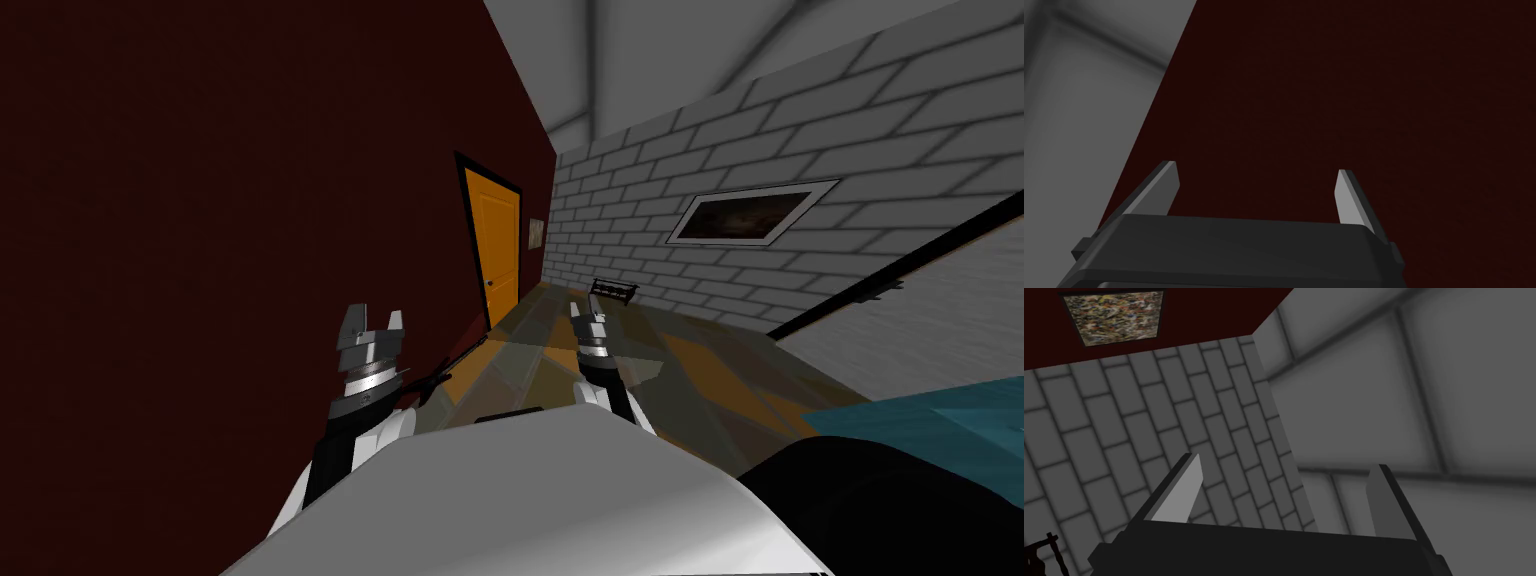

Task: Pull the door open

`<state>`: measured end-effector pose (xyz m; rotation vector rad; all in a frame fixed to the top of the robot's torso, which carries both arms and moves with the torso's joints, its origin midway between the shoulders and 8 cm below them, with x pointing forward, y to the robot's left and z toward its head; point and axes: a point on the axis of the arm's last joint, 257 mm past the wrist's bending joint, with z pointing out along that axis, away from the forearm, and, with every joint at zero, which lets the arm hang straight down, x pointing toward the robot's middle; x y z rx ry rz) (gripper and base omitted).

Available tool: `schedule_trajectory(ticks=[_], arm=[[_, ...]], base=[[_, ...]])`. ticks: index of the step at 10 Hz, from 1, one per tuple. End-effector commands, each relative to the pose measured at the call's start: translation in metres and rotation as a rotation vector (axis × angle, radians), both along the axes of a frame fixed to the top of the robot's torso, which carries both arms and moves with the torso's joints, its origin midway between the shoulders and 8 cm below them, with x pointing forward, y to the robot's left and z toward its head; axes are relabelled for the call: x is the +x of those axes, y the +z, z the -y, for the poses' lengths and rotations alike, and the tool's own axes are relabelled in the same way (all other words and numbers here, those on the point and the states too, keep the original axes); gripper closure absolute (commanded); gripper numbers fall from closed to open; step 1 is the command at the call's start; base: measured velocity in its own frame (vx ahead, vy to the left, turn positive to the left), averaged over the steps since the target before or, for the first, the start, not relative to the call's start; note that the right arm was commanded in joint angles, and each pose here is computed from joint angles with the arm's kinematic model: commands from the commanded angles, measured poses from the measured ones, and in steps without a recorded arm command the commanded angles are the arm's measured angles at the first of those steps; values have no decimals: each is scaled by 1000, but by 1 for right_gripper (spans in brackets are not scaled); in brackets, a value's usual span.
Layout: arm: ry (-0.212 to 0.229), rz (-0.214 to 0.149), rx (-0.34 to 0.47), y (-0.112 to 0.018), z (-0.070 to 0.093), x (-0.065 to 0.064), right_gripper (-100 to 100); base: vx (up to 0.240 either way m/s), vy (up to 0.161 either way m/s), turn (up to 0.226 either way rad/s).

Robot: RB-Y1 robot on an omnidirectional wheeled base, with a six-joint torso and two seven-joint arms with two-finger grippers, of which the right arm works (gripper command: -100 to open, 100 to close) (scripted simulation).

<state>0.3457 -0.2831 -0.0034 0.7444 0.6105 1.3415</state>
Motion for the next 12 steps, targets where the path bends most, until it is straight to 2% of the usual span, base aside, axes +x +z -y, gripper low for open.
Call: schedule_trajectory(ticks=[1, 7, 12], arm=[[37, -10, 27, -9, -3, 5, -100], [167, -54, 142, -44, -11, 23, -100], [257, -90, 240, -72, -17, 35, -100]], base=[[65, -5, 134], [133, -29, 131], [122, -24, 133]])
